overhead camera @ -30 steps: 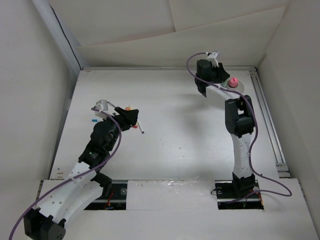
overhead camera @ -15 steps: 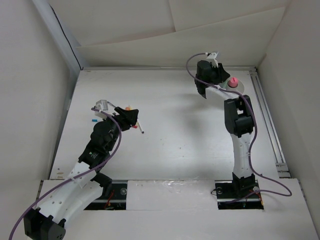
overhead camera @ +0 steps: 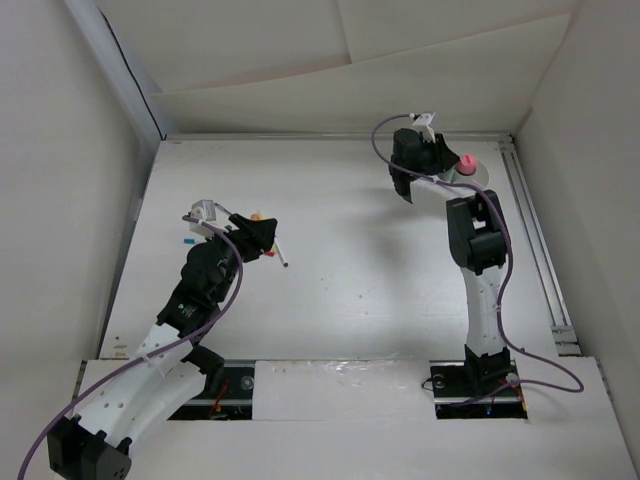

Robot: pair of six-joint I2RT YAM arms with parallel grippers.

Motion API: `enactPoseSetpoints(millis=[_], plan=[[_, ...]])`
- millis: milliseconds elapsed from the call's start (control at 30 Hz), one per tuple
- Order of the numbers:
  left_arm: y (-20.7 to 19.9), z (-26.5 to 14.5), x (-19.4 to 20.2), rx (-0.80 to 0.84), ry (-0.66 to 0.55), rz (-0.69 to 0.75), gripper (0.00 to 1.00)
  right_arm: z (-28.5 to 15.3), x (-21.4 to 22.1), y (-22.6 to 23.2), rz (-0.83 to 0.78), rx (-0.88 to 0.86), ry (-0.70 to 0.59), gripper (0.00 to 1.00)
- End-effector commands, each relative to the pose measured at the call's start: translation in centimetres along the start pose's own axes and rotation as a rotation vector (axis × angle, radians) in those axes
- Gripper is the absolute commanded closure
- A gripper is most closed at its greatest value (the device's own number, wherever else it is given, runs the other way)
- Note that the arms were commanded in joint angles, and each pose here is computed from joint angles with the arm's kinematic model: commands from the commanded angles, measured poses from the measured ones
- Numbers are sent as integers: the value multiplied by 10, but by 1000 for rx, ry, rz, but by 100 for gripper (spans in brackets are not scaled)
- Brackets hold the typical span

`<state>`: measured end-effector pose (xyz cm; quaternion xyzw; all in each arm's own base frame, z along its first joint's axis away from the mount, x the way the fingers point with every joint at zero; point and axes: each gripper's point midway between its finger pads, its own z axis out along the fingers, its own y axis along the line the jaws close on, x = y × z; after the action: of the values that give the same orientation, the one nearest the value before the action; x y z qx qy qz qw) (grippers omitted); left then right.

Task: Sort the stationery into containers
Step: Place the pen in the storage box.

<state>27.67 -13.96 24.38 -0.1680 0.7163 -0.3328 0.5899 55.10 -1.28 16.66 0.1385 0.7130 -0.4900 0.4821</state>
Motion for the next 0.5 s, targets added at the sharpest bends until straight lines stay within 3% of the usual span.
enactPoseSetpoints(millis=[0,267,467], plan=[[-6,0,-9,27,-42,-15,43,-8,-17,-16,96,21,-18,62],[-7,-4,-12,33,-48,-17,43,-22,-36,-33,147,7,-40,48],[-7,-4,-12,33,-48,-17,43,-48,-58,-43,189,-50,-82,47]])
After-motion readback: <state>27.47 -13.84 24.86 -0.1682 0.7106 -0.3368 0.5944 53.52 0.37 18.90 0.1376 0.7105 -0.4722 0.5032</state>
